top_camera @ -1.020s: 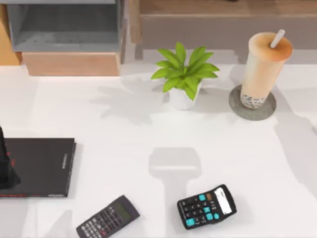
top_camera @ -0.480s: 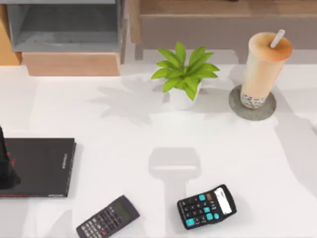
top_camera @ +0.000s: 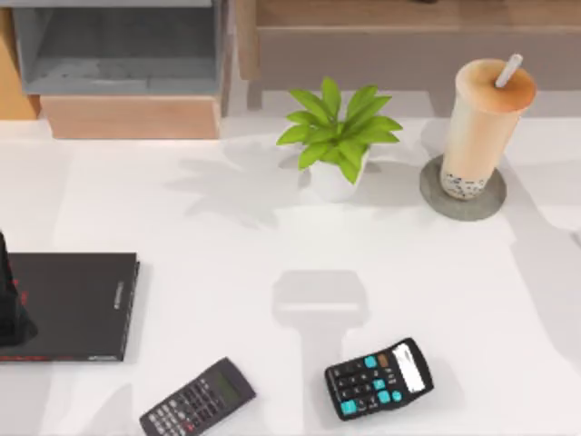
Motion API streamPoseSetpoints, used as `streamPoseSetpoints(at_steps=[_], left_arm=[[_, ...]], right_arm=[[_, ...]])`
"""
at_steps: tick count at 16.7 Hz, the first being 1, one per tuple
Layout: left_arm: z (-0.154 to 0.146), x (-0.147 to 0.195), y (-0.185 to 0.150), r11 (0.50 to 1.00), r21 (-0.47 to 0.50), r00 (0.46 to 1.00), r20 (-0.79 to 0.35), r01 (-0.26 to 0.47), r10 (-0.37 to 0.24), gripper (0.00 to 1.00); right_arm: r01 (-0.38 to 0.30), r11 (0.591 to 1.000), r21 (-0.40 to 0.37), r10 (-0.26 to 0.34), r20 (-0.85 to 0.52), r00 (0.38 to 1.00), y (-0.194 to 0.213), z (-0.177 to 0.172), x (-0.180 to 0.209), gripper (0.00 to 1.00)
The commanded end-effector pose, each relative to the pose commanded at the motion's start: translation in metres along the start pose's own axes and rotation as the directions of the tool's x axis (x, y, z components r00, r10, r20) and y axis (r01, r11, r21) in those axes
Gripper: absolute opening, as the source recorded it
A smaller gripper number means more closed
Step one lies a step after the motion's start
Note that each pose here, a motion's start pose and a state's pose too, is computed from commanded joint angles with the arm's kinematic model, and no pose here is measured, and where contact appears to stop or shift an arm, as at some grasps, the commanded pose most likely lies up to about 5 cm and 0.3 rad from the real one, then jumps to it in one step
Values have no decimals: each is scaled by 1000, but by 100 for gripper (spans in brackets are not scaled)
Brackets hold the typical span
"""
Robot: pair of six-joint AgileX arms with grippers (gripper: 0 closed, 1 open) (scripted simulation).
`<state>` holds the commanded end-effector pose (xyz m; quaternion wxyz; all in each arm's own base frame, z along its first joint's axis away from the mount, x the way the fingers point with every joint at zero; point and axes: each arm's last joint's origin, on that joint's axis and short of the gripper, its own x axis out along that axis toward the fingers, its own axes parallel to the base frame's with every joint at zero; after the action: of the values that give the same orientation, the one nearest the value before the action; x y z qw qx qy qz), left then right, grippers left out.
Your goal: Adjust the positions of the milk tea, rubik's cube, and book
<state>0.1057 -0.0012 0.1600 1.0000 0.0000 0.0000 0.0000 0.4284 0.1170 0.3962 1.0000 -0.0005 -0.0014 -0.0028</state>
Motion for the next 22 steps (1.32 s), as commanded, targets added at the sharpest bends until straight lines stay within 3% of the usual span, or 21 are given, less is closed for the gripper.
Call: streamPoseSetpoints(at_steps=[4, 7, 13, 18, 22], left_arm=[[0, 0, 0, 1000, 0, 1000, 0, 0, 0, 100], [0, 0, 0, 1000, 0, 1000, 0, 0, 0, 100], [0, 0, 0, 1000, 0, 1000, 0, 0, 0, 100], [0, 0, 0, 1000, 0, 1000, 0, 0, 0, 100], [0, 0, 0, 1000, 0, 1000, 0, 0, 0, 100]], right_arm=[[4, 1000, -1, -4, -2, 1000, -6, 2, -4, 100], [4, 1000, -3, -4, -5, 1000, -21, 8, -31, 100], [4, 1000, -5, -4, -3, 1000, -72, -1, -154, 100], [3, 1000, -1, -3, 16, 1000, -105, -80, -272, 100], [-1, 1000, 0, 1, 6, 1000, -115, -168, -314, 100]])
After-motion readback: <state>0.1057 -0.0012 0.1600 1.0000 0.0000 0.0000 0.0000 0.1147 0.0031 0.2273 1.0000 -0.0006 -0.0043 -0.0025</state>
